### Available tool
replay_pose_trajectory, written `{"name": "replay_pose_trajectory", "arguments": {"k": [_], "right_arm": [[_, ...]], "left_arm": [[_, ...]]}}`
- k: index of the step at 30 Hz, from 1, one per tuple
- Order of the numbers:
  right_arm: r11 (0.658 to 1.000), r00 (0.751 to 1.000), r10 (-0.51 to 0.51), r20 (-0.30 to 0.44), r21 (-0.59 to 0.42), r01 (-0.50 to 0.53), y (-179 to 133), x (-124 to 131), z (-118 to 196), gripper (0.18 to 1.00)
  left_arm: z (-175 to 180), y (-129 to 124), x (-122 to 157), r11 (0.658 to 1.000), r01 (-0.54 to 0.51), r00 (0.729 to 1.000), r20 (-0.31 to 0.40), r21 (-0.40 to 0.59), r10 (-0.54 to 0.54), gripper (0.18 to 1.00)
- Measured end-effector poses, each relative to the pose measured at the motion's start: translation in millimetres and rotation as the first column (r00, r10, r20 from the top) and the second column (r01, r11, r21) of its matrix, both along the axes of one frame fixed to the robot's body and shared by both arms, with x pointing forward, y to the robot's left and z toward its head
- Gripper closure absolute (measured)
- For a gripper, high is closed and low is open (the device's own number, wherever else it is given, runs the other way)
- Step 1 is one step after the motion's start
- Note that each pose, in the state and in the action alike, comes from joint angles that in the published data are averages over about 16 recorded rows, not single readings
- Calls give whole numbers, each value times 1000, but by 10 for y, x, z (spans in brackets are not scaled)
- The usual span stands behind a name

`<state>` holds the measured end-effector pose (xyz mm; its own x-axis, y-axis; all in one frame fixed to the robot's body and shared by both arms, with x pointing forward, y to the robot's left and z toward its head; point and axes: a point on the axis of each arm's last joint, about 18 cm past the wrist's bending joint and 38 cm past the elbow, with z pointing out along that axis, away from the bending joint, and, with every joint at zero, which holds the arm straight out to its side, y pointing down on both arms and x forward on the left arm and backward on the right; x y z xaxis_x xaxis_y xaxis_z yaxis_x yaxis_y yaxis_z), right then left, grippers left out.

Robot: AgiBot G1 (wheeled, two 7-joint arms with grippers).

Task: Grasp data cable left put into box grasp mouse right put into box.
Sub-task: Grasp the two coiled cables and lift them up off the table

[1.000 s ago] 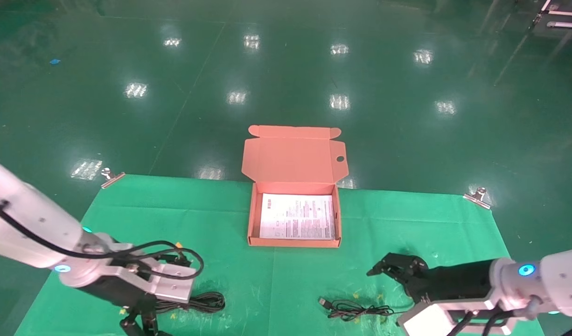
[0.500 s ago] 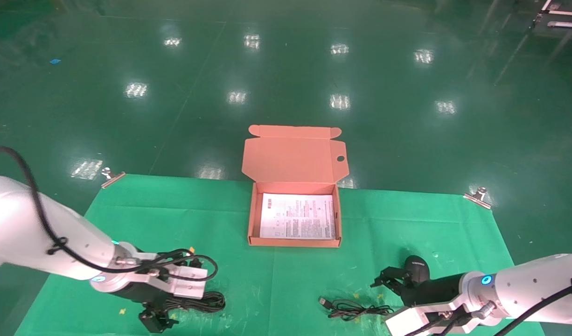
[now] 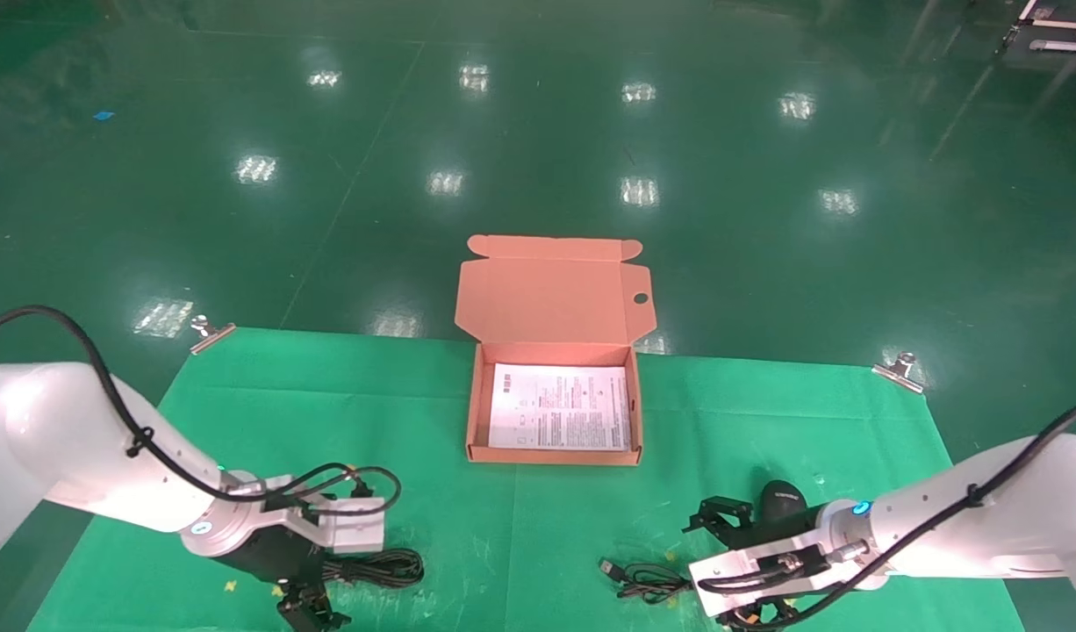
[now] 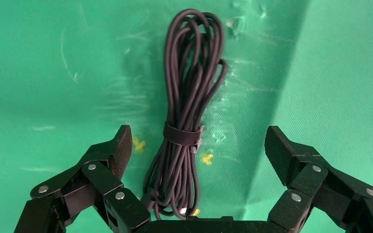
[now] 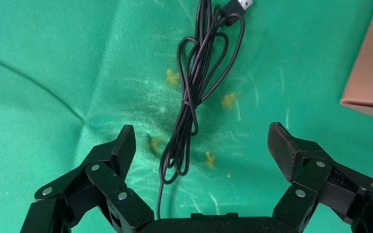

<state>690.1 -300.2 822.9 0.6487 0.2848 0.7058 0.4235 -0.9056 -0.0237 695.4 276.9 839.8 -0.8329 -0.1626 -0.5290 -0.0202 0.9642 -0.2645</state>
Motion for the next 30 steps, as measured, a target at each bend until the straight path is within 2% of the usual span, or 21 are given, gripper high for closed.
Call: {"name": "replay_pose_trajectory", "arguments": {"k": [17,25,30], "right_arm": [[999,999,-54,0,3,54,-23,183,-112,193],[999,999,-52,2,4,52,-23,179,-104,247],[999,999,-51,2,5,51,-22,174,-101,322]], "left_arm": [[-103,160,156,995,-78,997,-2,-62,78,201],[-95,152,153,996,-74,997,0,-59,74,272],[-91,148,149,996,-70,998,0,-55,70,342]]}}
